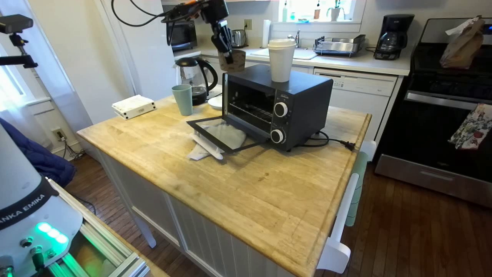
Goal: Put the brown cup in the oven
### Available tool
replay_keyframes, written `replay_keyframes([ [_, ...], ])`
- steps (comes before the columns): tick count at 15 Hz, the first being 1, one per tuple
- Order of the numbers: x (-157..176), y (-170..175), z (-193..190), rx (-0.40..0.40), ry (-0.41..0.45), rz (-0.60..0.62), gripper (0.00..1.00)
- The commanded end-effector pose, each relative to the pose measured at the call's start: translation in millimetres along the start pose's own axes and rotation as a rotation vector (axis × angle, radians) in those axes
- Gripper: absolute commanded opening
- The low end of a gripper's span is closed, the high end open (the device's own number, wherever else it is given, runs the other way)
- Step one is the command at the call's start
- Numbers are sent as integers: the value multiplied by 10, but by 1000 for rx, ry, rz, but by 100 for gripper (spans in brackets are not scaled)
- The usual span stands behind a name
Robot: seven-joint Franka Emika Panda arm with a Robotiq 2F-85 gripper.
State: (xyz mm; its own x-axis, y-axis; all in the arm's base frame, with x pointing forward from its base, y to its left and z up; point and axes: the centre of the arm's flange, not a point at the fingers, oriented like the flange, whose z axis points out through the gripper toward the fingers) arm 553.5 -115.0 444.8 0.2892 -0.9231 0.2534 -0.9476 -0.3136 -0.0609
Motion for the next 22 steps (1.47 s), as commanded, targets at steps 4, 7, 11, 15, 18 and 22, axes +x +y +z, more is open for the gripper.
replay_keyframes([
  [4, -268, 1077, 428, -191, 20, 35, 0],
  [7, -369, 1280, 732, -248, 60, 119, 0],
  [11, -282, 1414, 1174, -184, 213, 273, 0],
  [15, -301, 1345, 1019, -208, 145, 200, 1],
  [18, -318, 1282, 1054, -179, 159, 230, 0],
  [22, -415, 1118, 1211, -83, 162, 309, 0],
])
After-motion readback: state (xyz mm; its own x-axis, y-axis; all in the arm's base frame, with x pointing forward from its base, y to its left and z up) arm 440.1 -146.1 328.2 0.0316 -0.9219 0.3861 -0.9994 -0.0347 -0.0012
